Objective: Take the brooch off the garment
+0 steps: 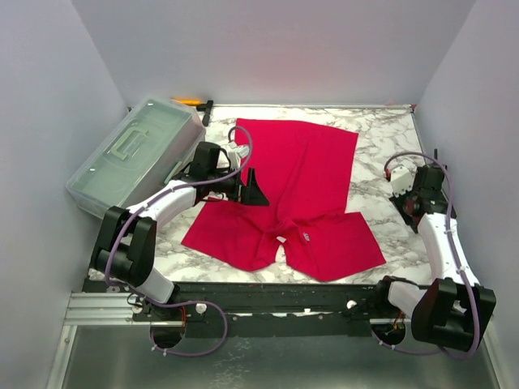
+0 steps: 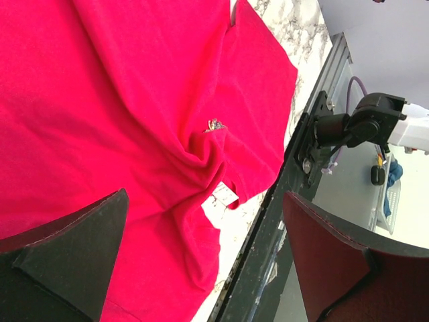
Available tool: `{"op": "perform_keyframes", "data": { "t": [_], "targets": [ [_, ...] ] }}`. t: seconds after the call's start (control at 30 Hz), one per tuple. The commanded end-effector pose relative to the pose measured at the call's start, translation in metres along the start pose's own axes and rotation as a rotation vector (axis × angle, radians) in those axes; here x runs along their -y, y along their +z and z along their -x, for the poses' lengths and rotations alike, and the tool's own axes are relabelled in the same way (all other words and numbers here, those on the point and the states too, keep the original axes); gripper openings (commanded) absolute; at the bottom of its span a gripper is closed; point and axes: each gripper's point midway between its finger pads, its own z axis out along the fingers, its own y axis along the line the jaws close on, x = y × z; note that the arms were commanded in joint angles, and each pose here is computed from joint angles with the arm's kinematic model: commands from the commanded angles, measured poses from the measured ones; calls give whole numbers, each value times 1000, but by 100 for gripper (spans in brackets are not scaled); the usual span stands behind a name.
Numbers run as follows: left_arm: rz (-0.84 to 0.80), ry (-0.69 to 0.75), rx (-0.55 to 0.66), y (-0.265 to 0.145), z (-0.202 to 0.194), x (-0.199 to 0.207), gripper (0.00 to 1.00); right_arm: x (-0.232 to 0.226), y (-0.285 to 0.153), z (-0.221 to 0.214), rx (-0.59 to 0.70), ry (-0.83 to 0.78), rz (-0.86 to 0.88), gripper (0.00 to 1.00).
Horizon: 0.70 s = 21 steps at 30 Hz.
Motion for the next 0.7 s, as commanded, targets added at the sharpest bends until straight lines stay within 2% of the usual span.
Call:
{"op": "perform_keyframes", "data": {
  "t": [0.0, 0.67],
  "targets": [
    [-13, 19, -13, -3, 1, 6, 99, 30, 6, -3, 6, -96, -139, 0],
    [-11, 16, -22, -3, 2, 7, 99, 50, 35, -22, -58, -193, -253, 1]
  ]
}}
